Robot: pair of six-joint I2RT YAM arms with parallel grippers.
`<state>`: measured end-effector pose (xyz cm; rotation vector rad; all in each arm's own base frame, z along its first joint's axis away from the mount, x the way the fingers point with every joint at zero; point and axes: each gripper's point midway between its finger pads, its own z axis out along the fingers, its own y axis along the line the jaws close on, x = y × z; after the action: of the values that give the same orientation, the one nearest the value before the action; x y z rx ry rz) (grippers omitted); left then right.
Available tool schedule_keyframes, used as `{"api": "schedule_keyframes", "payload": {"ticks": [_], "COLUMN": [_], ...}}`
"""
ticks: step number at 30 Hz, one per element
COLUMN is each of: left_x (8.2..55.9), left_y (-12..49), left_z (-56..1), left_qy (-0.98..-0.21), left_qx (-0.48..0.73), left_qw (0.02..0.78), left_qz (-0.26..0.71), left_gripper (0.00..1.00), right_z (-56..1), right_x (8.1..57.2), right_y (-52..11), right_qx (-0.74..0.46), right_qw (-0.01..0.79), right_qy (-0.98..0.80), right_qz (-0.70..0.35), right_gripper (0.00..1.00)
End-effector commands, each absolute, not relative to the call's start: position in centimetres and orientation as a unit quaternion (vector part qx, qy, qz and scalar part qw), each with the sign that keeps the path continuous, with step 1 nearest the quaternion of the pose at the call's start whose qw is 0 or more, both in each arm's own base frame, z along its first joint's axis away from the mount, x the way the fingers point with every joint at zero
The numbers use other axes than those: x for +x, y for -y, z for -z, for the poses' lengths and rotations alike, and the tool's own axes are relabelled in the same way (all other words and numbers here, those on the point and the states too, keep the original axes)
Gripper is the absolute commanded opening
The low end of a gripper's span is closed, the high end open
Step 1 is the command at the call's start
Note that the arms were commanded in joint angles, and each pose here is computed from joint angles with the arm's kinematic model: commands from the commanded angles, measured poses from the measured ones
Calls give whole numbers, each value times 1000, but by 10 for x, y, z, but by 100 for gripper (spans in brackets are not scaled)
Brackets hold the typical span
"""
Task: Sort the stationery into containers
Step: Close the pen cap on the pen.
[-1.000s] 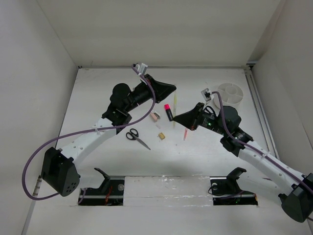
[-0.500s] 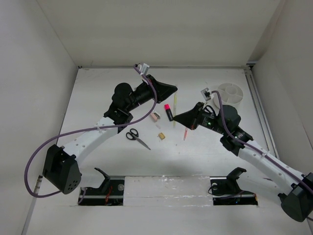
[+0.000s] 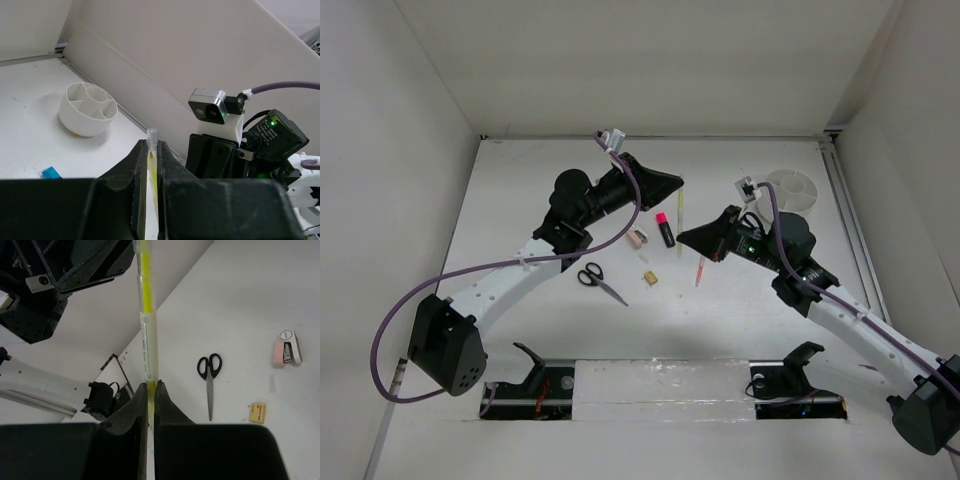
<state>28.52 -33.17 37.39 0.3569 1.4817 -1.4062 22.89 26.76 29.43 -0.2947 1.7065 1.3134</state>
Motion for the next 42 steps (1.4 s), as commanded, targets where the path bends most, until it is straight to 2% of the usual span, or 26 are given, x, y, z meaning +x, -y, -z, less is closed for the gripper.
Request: {"api": "schedule_keyframes", "payload": {"ticks": [1,17,30,42], "left_x": [276,279,281,274], "left_y": [332,334,339,342], "left_z": [-389,-374,-355,-328], "left_qy": [-591,-610,-640,-651], "left_qx": [160,117,97,115], "left_qw": [513,486,447,446], "left_qz": [602,615,618,604], "left_gripper": [0,0,0,0], "right_z": [-344,-397,-437,-452], "right_x": [233,226,242,254], "right_y": [-262,-261,-259,-258], "right_qx": [-118,-129,-147,-139], "right_qw": [515,570,619,595], "right_qy": [-647,-553,-522,-518], "right_qz": [-549,-594,-568,-598], "right_gripper": [0,0,0,0]}}
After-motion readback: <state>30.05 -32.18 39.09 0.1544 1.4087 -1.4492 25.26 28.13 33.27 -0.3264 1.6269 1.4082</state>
